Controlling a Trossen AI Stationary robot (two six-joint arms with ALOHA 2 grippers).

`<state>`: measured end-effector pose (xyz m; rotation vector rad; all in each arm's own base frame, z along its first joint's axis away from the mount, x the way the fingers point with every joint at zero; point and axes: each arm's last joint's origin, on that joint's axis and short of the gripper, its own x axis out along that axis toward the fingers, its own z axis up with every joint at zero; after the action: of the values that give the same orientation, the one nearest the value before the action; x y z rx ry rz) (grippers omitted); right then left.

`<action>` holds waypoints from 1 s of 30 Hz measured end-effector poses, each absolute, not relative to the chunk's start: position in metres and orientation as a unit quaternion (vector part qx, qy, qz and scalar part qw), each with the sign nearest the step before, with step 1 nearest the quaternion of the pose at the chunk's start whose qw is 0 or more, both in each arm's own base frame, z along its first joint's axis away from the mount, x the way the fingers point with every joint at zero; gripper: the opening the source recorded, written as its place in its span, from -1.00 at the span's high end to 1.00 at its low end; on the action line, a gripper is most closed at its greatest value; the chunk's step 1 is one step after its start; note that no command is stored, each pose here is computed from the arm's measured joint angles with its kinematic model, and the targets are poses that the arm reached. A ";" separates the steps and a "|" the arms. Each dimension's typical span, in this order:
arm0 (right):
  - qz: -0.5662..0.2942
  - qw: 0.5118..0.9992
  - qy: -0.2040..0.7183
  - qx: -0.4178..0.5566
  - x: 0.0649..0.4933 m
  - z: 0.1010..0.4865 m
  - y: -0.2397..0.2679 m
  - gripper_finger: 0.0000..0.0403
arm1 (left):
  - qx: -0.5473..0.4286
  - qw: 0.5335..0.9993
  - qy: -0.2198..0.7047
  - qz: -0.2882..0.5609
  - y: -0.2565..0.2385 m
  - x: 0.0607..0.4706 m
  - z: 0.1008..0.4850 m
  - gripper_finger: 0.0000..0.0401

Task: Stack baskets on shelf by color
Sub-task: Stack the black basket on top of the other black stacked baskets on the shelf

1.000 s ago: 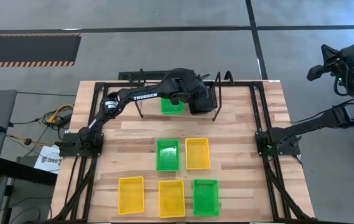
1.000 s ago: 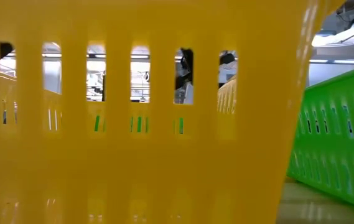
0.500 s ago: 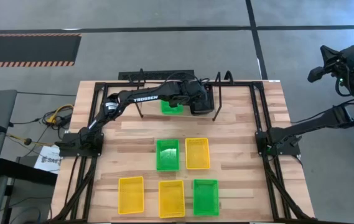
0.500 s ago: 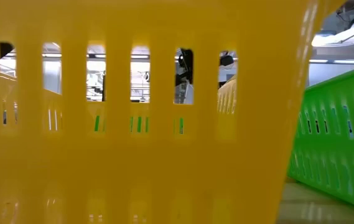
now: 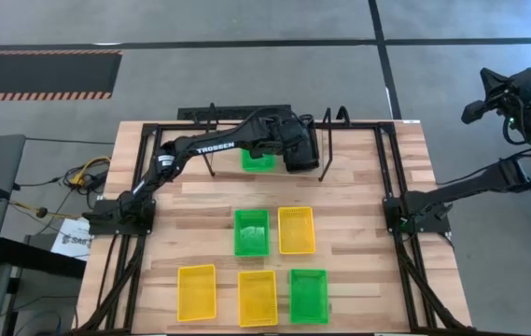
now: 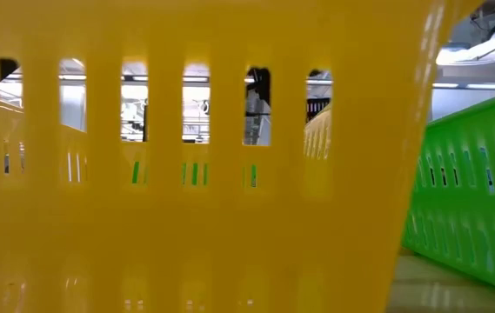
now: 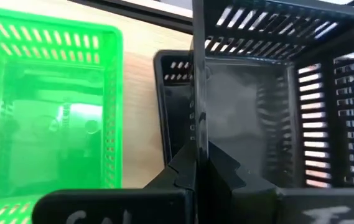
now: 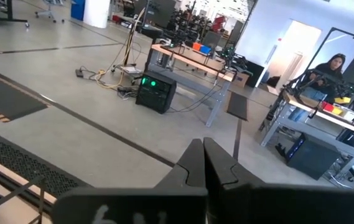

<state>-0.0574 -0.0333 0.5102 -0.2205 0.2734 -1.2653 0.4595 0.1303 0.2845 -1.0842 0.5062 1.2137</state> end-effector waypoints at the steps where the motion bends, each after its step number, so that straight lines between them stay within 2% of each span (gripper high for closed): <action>1: -0.588 0.792 0.127 -0.103 -0.057 0.510 -0.033 1.00 | -0.479 0.657 0.223 0.539 0.130 0.459 0.284 1.00; 21: -0.587 0.793 0.127 -0.102 -0.057 0.510 -0.033 1.00 | -0.473 0.655 0.184 0.560 0.121 0.463 0.283 1.00; 30: -0.586 0.793 0.128 -0.104 -0.057 0.510 -0.033 1.00 | -0.468 0.646 0.198 0.570 0.120 0.467 0.266 1.00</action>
<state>-0.0572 -0.0333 0.5102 -0.2227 0.2763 -1.2609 0.4673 0.1201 0.2660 -1.0656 0.4498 1.2962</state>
